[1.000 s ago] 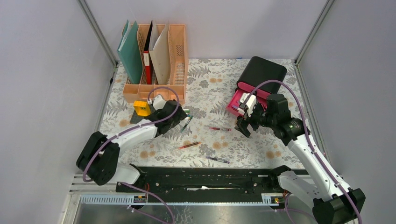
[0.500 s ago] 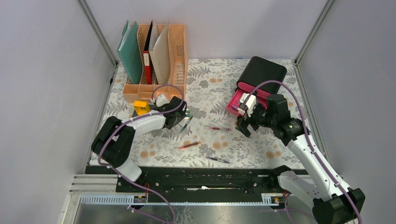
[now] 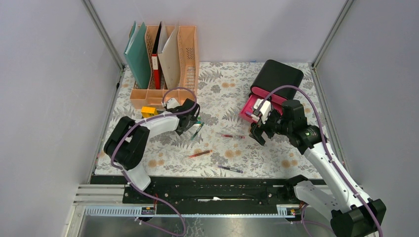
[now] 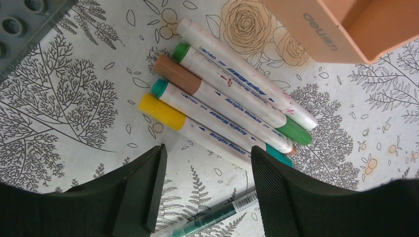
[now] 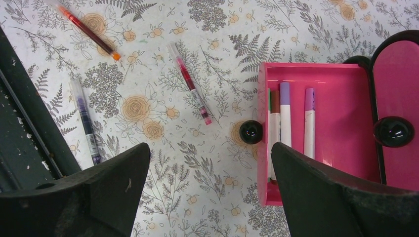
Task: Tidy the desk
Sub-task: Pick up the stationery from the center of the board.
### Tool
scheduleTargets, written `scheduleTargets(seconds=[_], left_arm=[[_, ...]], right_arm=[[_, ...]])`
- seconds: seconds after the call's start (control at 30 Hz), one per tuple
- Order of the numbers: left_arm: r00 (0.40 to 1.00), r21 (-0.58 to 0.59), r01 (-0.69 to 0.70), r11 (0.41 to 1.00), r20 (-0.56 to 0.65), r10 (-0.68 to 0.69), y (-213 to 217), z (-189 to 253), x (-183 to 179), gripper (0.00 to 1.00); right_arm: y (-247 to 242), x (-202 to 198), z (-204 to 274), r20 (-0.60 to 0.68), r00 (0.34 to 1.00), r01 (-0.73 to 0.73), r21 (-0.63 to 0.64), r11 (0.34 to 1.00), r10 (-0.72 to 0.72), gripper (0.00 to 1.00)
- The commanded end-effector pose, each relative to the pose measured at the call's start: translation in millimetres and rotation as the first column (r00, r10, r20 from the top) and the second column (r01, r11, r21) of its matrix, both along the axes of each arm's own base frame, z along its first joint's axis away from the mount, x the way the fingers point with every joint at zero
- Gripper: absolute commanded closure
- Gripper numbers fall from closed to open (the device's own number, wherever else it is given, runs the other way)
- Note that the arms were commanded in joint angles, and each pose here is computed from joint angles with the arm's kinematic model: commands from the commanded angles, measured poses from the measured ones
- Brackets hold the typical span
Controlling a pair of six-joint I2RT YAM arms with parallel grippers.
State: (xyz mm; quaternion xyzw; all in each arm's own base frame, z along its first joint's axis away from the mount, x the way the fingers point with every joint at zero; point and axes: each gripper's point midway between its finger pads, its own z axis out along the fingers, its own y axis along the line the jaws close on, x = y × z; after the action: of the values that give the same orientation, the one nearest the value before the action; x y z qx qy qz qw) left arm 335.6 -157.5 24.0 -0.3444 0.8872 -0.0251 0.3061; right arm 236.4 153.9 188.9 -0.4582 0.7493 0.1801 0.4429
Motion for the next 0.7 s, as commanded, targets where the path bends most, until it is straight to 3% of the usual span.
scheduleTargets(seconds=[0.0,0.2,0.3,0.67], left_arm=[[0.998,0.046,-0.029,0.999,-0.061,0.032,6,-5,0,0.32],[0.993,0.081,-0.022,0.996,-0.116,0.032,10,-14,-6,0.39],[0.991,0.088,-0.021,0.996,-0.126,0.032,12,-18,-9,0.47],[0.993,0.105,-0.004,0.994,-0.117,0.017,23,-11,-23,0.65]], right_arm=[[-2,8,7,0.047,0.999,0.011,0.002,1.000,-0.011,0.00],[-3,8,7,0.049,0.999,0.013,0.001,1.000,-0.013,0.00],[-3,8,7,0.047,0.999,0.013,0.001,1.000,-0.013,0.00],[-3,9,7,0.049,0.999,0.014,0.000,1.000,-0.014,0.00]])
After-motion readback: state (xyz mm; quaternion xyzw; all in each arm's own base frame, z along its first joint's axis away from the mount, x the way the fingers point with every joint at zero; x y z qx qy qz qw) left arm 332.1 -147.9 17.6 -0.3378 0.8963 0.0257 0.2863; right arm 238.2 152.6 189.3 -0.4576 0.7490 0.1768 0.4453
